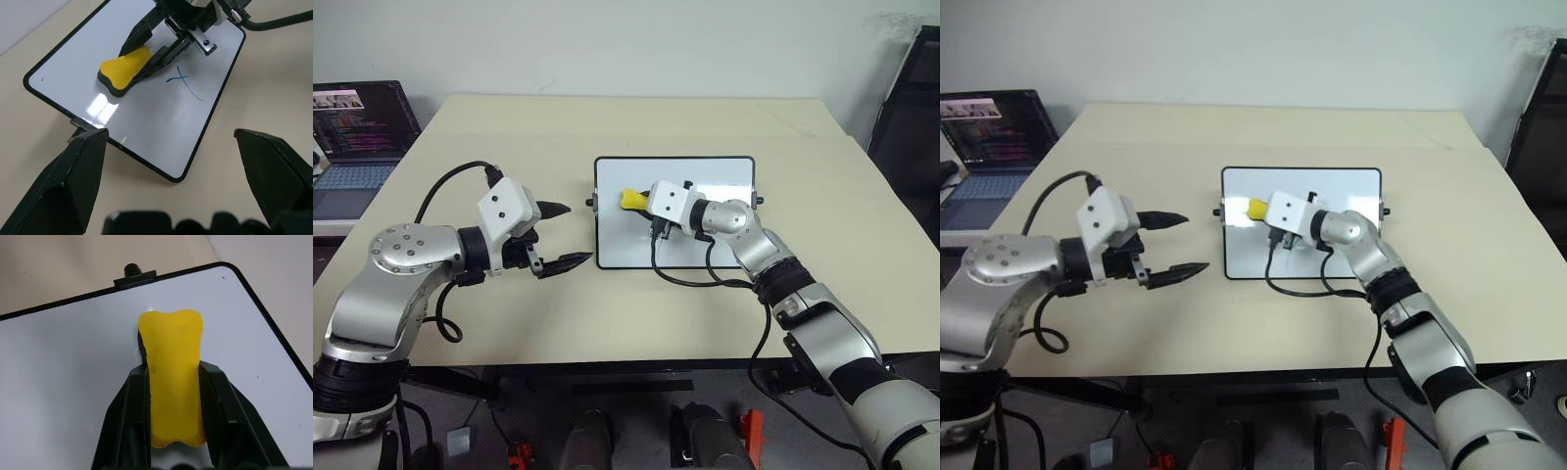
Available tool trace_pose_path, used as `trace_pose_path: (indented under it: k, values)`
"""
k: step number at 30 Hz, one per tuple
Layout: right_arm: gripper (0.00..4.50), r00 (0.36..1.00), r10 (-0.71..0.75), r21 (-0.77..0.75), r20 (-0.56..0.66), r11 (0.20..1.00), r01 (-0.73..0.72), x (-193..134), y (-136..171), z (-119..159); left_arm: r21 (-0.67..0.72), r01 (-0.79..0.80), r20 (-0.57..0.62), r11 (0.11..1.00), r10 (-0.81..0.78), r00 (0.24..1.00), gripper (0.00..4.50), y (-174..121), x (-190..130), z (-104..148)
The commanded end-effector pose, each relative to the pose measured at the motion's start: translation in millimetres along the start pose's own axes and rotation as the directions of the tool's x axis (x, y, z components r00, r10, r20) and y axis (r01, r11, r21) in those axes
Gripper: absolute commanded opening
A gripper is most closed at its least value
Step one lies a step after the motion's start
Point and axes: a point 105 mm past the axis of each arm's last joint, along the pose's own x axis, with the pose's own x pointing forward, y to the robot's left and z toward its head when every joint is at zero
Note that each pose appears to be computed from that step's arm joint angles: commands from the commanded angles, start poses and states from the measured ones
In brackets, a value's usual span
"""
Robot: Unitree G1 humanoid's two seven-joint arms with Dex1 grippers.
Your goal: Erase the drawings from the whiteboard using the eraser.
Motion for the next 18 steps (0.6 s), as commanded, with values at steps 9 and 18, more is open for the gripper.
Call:
trace_pose_path:
  k: [9, 18]
  values:
    - [0.99, 0.973, 0.171, -0.007, -0.154, 0.985, -0.174, -22.7, 36.5, -56.7, 0.051, -0.029, 0.015, 0.998, 0.028, 0.999, 4.5, 4.2, -7.6, 13.9]
    - [0.99, 0.919, 0.36, 0.028, -0.162, 0.932, -0.36, -48.5, 85.4, -69.9, 0.051, -0.027, 0.014, 0.998, 0.026, 1.0, 4.5, 4.4, -7.3, 13.6]
